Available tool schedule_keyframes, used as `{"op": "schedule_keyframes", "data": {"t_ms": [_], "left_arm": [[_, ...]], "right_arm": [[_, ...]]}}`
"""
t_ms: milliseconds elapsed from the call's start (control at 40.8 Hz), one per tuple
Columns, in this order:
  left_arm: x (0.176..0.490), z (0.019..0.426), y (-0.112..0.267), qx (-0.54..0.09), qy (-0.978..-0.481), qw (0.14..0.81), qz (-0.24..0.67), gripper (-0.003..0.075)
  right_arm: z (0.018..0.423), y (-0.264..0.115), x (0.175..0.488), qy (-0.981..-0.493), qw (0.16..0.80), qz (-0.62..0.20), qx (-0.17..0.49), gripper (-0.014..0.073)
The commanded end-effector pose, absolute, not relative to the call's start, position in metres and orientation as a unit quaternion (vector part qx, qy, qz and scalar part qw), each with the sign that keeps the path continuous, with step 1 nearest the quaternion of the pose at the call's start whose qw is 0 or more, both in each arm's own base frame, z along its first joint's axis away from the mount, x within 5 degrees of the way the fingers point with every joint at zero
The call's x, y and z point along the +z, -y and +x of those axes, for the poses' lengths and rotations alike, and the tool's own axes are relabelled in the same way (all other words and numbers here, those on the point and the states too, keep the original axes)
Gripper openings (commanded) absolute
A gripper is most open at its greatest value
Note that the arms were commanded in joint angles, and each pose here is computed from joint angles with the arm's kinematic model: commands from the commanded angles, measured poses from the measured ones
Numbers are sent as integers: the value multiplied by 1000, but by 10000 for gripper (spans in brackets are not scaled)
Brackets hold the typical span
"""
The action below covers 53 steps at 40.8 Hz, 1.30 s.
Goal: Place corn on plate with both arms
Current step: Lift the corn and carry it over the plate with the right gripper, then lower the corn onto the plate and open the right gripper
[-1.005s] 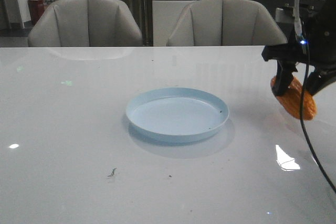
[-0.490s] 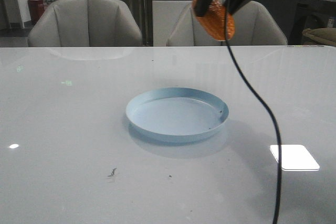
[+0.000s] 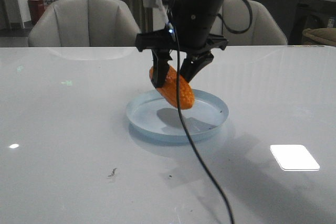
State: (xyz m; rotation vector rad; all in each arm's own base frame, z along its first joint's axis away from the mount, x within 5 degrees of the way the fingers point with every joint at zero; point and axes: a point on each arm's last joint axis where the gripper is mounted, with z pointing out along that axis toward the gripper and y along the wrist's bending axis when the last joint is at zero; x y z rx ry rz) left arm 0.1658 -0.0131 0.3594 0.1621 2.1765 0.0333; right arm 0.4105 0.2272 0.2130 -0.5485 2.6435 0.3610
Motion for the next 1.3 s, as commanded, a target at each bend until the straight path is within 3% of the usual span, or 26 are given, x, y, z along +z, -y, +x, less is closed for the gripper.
{"op": "schedule_keyframes", "data": {"t_ms": [0,123,270,343,490,588,809,932,1054,1177,1275], "left_arm": [[375,166,14,2,-860,507,57,499],[375,166,16,-10,-861,505,52,499],[375,166,16,-15,-861,505,51,499],[375,166,16,-15,-861,505,51,499],[375,166,16,-15,-861,506,51,499],[375,166,16,-15,-860,507,51,499],[376,166,16,-10,-859,509,53,499],[376,166,15,-5,-859,509,55,499],[376,167,15,-5,-858,510,55,499],[377,167,15,-5,-853,518,55,499],[378,168,15,-5,-852,521,55,499]], "right_arm": [[414,-227,241,-936,257,-201,135,221],[416,-226,235,-937,254,-205,127,329],[417,-225,235,-935,259,-213,113,554],[417,-225,235,-935,259,-212,113,622],[416,-225,245,-936,255,-212,115,624],[412,-221,272,-935,256,-221,107,624],[393,-191,383,-907,354,-199,114,624],[357,-158,455,-873,433,-174,138,624],[318,-112,501,-859,476,-141,125,624],[279,-65,521,-861,491,-102,84,624],[249,-34,517,-862,499,-72,40,624]]}}
